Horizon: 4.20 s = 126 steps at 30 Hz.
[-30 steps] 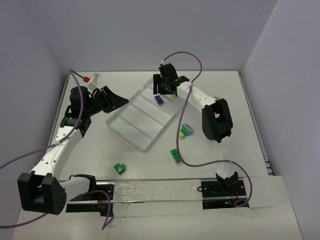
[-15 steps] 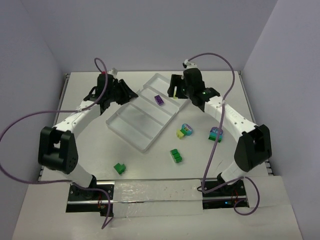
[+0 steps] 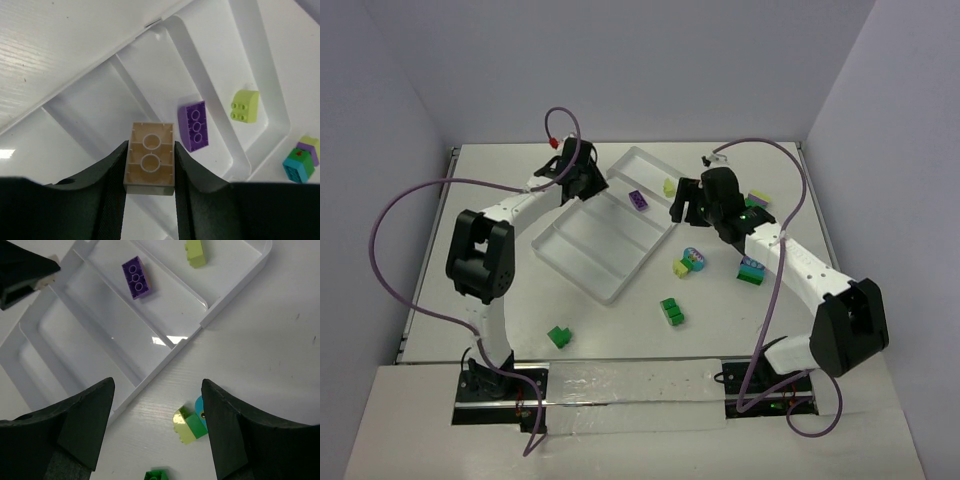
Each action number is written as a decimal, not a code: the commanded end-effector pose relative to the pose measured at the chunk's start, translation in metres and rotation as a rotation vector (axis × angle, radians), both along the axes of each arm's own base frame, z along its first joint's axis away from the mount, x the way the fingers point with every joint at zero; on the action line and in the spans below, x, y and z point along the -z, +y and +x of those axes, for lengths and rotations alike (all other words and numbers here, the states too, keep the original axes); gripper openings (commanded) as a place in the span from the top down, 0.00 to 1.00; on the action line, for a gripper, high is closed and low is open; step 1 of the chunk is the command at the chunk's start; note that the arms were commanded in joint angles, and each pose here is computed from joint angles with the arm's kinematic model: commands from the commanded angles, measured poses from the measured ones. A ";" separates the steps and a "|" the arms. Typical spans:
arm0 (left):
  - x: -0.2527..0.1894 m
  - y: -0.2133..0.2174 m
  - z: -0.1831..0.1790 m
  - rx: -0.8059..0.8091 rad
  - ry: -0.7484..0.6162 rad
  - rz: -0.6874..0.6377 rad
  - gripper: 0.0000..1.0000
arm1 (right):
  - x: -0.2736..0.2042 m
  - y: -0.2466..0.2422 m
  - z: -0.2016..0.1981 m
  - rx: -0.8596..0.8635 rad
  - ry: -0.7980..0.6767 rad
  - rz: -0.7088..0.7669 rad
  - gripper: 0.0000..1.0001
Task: Sort the legos into containers by color
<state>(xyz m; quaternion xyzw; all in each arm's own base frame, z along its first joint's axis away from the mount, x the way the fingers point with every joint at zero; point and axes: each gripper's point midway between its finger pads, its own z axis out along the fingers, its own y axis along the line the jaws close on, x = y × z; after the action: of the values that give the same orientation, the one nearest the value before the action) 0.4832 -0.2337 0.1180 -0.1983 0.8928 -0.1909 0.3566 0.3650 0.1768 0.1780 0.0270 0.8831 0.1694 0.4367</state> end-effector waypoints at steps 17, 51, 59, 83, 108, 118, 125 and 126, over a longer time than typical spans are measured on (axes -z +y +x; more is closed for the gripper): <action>-0.017 -0.027 -0.004 -0.038 -0.045 0.194 0.04 | -0.007 -0.033 -0.003 0.073 -0.044 -0.045 0.22; -0.038 0.114 -0.233 -0.199 0.082 0.226 0.08 | 0.066 -0.018 -0.052 0.010 0.144 -0.016 0.21; 0.014 0.136 -0.305 -0.390 0.307 0.154 0.11 | 0.057 -0.005 -0.045 -0.022 0.131 -0.015 0.21; 0.084 0.116 -0.349 -0.357 0.557 0.105 0.26 | 0.055 0.004 -0.049 -0.050 0.131 -0.015 0.21; 0.099 0.128 -0.369 -0.364 0.583 0.116 0.55 | 0.051 0.016 -0.055 -0.090 0.119 -0.004 0.21; 0.090 0.129 -0.371 -0.364 0.565 0.077 0.25 | 0.045 0.023 -0.055 -0.112 0.098 0.011 0.22; 0.081 0.129 -0.369 -0.372 0.553 0.068 0.18 | 0.047 0.024 -0.056 -0.118 0.101 0.015 0.21; 0.081 0.129 -0.369 -0.370 0.553 0.068 0.17 | 0.048 0.024 -0.056 -0.120 0.104 0.015 0.21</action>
<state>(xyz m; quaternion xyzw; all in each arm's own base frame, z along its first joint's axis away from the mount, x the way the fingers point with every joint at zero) 0.1117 -0.1019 0.0261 -0.3865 0.9124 -0.0246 0.1326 0.2977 0.1892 0.1057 -0.0096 0.9218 0.1760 0.3452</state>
